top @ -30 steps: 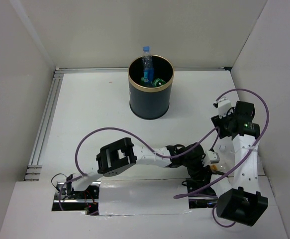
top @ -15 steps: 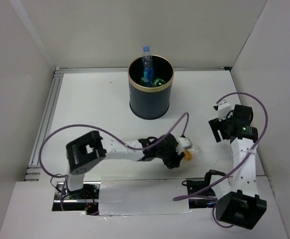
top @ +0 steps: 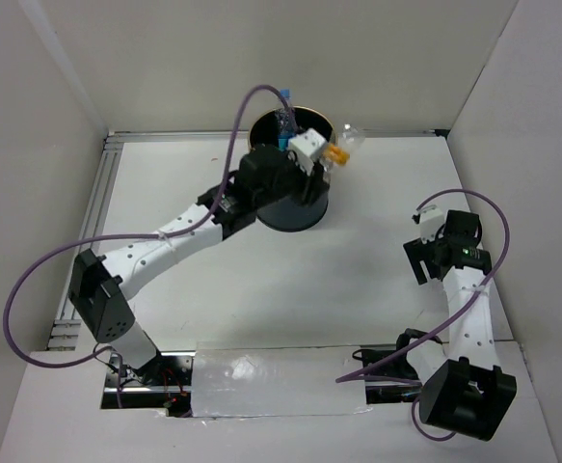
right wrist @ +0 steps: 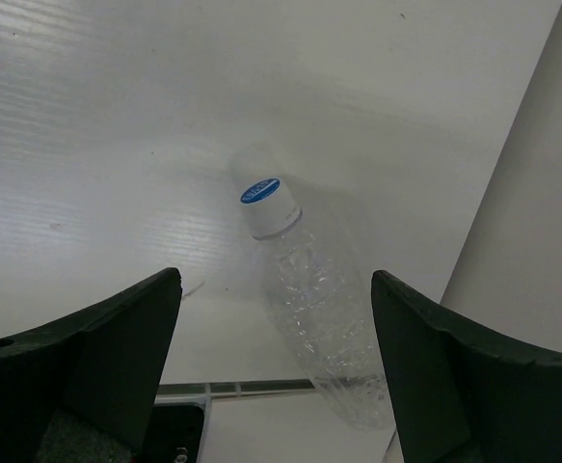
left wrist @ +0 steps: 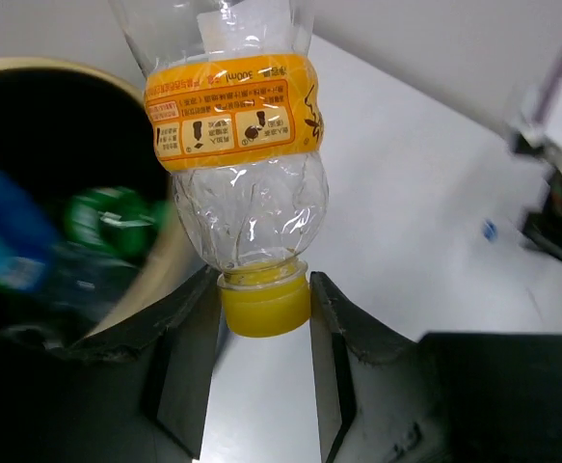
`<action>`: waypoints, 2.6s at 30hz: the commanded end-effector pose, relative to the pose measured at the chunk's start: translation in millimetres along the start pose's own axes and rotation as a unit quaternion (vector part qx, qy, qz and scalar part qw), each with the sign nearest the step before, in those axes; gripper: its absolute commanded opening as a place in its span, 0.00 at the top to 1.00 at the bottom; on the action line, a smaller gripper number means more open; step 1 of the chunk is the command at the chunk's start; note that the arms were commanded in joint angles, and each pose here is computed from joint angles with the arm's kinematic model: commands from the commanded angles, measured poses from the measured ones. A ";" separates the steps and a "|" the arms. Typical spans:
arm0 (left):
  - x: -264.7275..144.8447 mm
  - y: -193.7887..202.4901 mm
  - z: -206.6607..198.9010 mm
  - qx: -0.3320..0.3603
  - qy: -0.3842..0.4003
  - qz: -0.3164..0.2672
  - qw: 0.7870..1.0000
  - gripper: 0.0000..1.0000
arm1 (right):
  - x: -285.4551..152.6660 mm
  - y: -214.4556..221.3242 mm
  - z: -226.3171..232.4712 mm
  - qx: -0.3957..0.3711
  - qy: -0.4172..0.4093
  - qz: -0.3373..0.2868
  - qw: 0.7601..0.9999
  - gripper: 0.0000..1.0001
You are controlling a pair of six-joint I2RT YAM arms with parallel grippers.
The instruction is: Put the plastic bottles in the bin
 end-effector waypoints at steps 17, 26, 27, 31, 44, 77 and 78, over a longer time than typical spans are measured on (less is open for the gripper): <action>-3.7 -10.1 123.3 0.008 -0.180 0.023 0.983 0.09 | -3.7 28.5 -34.0 -0.049 0.114 0.076 0.989 0.02; -48.9 -73.4 104.3 0.019 -0.173 -0.037 0.984 0.00 | 9.1 80.2 -21.6 -0.141 0.099 0.168 0.971 0.01; -52.6 -72.6 96.8 0.020 -0.163 -0.035 0.986 0.00 | 15.0 91.1 -14.9 -0.149 0.091 0.176 0.969 0.01; -66.4 -54.0 61.0 0.025 -0.118 -0.019 0.992 0.00 | 34.2 98.2 -14.4 -0.167 0.098 0.181 0.964 0.02; -114.6 49.2 34.2 -0.062 -0.110 0.038 0.991 0.00 | 70.2 103.0 -46.4 -0.188 0.084 0.196 0.959 0.08; -152.9 144.9 -1.1 -0.207 -0.073 0.060 0.974 0.00 | -198.1 -398.3 162.6 -0.269 -0.339 -0.600 0.673 0.75; -154.7 141.8 -4.3 -0.206 -0.068 0.056 0.975 0.00 | -192.6 -402.2 167.6 -0.268 -0.343 -0.593 0.678 0.74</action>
Point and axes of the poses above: each gripper's point midway between its finger pads, its own x axis out along the fingers, its own z axis along the line the jaws close on, y = z × x, the point moved 2 cm from there along -x, back along the fingers, and after that the axes turned 2 degrees about x, right-handed, at the moved point
